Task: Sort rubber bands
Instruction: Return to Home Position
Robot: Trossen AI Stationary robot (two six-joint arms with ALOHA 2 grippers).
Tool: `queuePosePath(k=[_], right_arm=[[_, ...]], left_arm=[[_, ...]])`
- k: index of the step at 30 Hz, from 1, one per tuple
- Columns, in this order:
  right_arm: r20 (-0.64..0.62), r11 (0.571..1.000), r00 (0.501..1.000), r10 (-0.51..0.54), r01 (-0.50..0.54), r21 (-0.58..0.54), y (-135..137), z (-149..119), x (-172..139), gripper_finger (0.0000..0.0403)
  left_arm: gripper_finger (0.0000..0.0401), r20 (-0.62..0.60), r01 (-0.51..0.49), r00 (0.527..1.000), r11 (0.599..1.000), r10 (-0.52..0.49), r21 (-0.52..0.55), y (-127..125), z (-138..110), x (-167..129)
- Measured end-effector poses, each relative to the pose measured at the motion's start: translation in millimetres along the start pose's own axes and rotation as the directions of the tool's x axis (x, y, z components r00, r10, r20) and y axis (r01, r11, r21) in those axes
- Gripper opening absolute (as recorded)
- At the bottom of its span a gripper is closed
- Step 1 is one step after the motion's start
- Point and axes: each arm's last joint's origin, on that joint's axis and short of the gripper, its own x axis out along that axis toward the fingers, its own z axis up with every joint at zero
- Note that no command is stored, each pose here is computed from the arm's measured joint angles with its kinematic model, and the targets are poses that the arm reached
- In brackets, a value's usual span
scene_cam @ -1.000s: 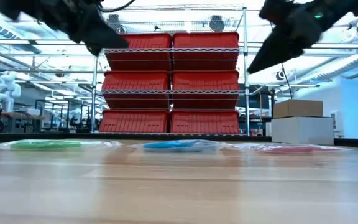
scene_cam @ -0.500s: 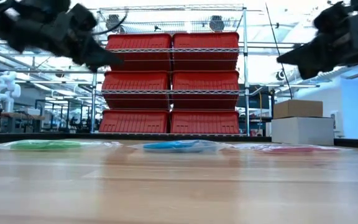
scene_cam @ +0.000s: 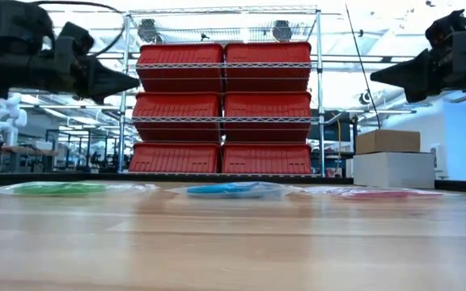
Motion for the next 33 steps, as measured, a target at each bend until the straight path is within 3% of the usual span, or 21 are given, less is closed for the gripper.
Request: queuePosePath(k=[3, 10, 17, 23, 26, 30, 33], right_arm=[[-0.005, 1.0, 1.0, 0.011, -0.011, 0.0, -3.8, -1.0, 0.4, 0.0], [-0.025, 1.0, 1.0, 0.007, -0.006, 0.012, -14.0, -3.5, 1.4, 0.0], [-0.019, 1.0, 1.0, -0.006, 0.006, 0.01, -20.7, -3.3, 1.2, 0.0], [-0.011, 0.999, 0.999, 0.044, -0.044, 0.018, -20.4, -1.2, 0.7, 0.0], [-0.008, 0.997, 0.998, 0.069, -0.069, 0.019, -19.7, -0.8, 0.7, 0.0], [-0.005, 0.998, 0.998, 0.069, -0.069, 0.015, -19.6, -0.5, 0.7, 0.0], [-0.015, 0.998, 0.998, 0.063, -0.062, 0.024, -19.8, -1.4, 1.1, 0.0]], left_arm=[[0.0001, 0.0, -0.063, 0.998, 0.998, 0.063, -0.015, 5.2, -5.9, -8.3], [0.0001, 0.013, -0.096, 0.995, 0.995, 0.095, 0.025, 18.4, -5.9, -8.5], [0.0001, 0.146, -0.029, 0.989, 0.999, 0.023, 0.039, 18.2, 10.0, -21.8], [0.0001, 0.11, -0.04, 0.993, 0.999, 0.04, -0.008, 10.3, 6.0, -40.5], [0.0001, 0.142, -0.084, 0.986, 0.996, 0.083, 0.002, 7.5, 8.0, -47.6], [0.0001, 0.035, -0.158, 0.987, 0.987, 0.159, -0.013, 8.8, -1.8, -46.7], [0.0002, 0.028, -0.198, 0.98, 0.98, 0.199, -0.014, 8.6, -3.1, -46.0]])
